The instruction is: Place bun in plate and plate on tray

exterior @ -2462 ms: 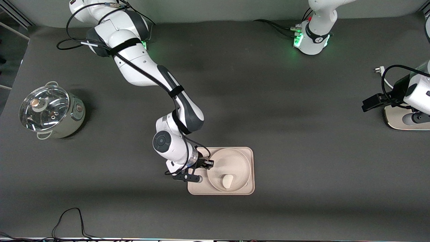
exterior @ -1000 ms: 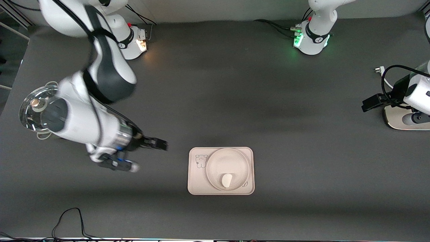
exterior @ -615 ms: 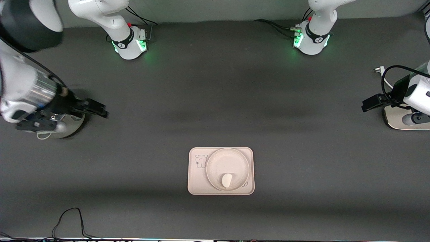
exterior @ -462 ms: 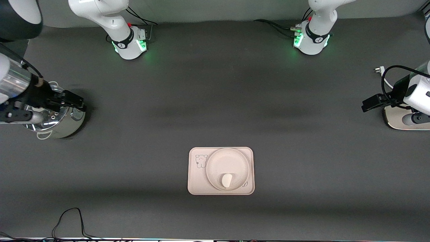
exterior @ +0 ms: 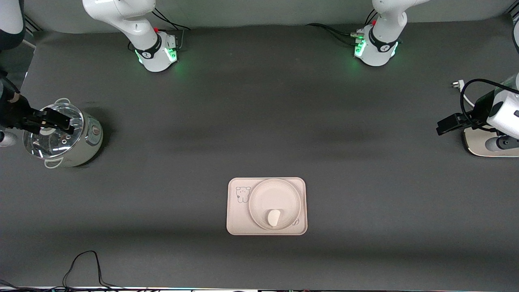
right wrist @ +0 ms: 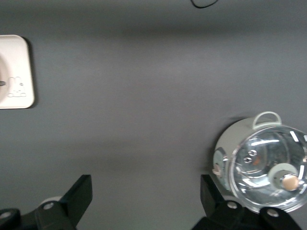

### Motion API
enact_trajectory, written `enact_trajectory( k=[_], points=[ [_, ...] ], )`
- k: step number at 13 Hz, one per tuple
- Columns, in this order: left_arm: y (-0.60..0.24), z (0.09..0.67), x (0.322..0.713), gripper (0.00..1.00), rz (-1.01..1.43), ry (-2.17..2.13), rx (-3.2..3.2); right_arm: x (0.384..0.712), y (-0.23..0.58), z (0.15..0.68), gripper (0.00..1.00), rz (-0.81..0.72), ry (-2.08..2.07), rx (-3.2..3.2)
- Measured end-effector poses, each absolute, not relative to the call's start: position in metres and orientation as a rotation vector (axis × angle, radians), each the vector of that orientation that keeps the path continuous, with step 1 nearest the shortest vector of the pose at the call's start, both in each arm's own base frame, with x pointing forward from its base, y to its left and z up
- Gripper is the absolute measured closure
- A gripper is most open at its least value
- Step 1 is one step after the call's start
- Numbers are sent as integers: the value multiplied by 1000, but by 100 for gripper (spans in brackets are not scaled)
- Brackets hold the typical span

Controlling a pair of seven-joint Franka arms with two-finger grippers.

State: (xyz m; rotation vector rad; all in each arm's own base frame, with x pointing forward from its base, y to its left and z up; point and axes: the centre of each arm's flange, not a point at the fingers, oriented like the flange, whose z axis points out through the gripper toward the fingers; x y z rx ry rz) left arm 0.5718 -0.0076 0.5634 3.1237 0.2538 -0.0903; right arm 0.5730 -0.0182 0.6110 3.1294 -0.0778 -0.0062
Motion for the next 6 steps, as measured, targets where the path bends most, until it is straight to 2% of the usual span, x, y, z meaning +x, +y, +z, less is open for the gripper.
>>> enact_trajectory(
  k=[6],
  points=[
    [-8, 563, 572, 0, -90, 254, 3124, 571, -18, 612, 0, -4, -70, 3126]
  ],
)
